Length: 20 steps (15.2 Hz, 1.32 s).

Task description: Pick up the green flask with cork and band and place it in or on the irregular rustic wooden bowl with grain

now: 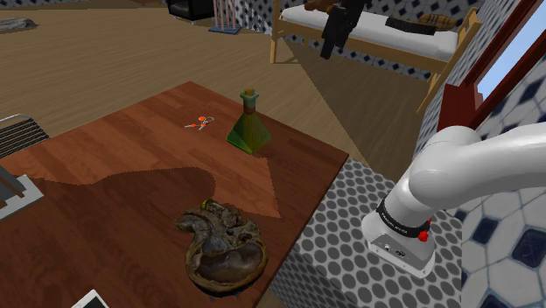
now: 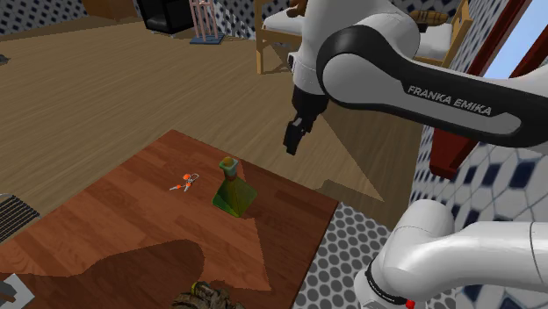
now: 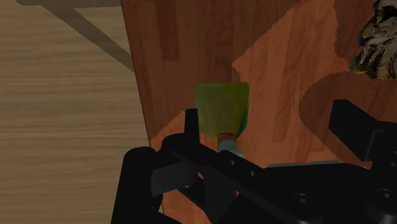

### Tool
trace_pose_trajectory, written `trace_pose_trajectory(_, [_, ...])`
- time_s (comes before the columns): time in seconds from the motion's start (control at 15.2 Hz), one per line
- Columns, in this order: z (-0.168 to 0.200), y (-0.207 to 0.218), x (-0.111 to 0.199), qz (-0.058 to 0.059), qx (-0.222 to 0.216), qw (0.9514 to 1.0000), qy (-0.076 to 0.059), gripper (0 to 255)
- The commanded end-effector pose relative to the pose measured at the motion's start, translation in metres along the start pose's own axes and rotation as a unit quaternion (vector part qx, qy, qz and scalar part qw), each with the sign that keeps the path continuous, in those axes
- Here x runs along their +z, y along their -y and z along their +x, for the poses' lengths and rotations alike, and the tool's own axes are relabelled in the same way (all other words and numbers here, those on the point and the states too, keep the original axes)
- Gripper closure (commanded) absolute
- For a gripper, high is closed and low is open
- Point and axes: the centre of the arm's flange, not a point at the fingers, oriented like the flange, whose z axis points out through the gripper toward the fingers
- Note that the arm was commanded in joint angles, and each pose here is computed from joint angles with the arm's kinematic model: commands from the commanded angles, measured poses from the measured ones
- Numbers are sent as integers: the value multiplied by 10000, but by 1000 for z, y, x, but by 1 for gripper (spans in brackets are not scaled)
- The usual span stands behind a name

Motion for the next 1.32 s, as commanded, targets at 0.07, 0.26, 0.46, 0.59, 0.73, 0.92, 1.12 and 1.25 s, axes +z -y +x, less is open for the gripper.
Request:
trace_pose_trajectory(0.07, [11, 0, 8, 13, 38, 10000, 25, 0])
trace_pose_trajectory(0.26, [44, 2, 33, 52, 153, 9998, 100, 0])
trace_pose_trajectory(0.46, [77, 2, 59, 91, 268, 9994, 175, 0])
trace_pose_trajectory(0.59, [98, 2, 76, 116, 345, 9991, 224, 0])
trace_pose_trajectory(0.73, [119, 2, 93, 142, 421, 9986, 274, 0])
trace_pose_trajectory(0.92, [151, 1, 120, 181, 536, 9978, 349, 0])
trace_pose_trajectory(1.12, [182, 0, 147, 220, 650, 9967, 424, 0])
trace_pose_trajectory(1.25, [203, -1, 166, 245, 727, 9959, 473, 0])
